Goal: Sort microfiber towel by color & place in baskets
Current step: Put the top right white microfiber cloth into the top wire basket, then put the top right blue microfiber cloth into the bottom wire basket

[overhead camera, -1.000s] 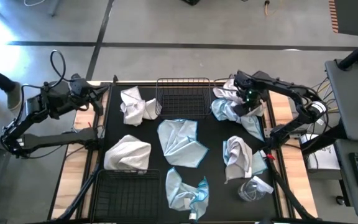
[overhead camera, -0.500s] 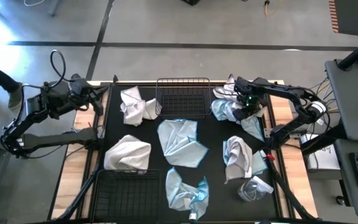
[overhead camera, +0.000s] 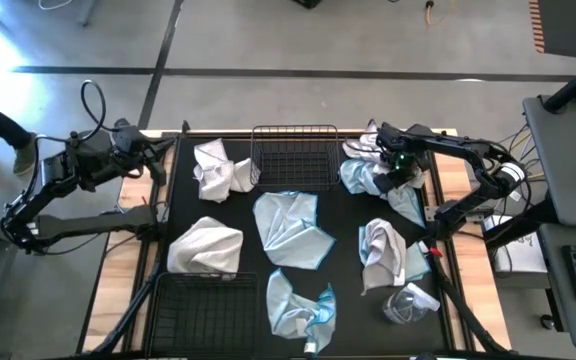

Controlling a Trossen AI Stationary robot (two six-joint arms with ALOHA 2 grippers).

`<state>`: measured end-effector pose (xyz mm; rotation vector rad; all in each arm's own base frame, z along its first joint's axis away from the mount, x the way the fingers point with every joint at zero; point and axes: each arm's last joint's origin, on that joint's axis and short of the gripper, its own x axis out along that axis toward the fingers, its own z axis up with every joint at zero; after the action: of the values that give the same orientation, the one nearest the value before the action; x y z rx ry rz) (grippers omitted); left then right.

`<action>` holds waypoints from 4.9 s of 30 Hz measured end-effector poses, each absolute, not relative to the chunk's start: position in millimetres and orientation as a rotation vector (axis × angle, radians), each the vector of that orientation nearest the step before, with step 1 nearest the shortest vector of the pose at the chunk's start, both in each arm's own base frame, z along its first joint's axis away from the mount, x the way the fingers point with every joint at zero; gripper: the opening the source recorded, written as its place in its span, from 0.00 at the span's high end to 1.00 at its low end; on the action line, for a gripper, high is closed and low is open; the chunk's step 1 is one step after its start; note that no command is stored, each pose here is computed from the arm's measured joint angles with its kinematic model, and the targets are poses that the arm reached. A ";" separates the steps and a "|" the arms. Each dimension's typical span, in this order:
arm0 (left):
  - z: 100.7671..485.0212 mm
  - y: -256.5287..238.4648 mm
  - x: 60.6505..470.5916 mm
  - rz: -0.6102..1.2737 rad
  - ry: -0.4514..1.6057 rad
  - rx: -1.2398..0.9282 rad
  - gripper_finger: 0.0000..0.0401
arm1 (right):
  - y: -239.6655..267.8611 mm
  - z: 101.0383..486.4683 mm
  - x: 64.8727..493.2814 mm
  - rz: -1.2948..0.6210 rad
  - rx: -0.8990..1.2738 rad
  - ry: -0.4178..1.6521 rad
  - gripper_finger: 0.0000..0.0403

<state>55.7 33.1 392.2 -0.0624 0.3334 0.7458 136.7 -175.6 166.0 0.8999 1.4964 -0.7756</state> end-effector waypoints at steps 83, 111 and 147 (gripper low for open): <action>392.2 33.3 56.3 0.749 0.326 -0.084 1.00 | -168.8 467.2 344.6 -0.224 0.380 0.444 0.98; 392.2 33.3 56.3 0.749 0.326 -0.084 1.00 | -174.4 423.8 341.4 -0.397 0.344 0.816 0.98; 392.2 33.4 56.5 0.749 0.326 -0.084 1.00 | -170.6 414.9 330.8 -0.426 0.328 0.973 0.77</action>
<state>56.5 33.4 392.2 -0.0838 0.3263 0.7486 330.8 -170.6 414.9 0.3284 0.9734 -0.4257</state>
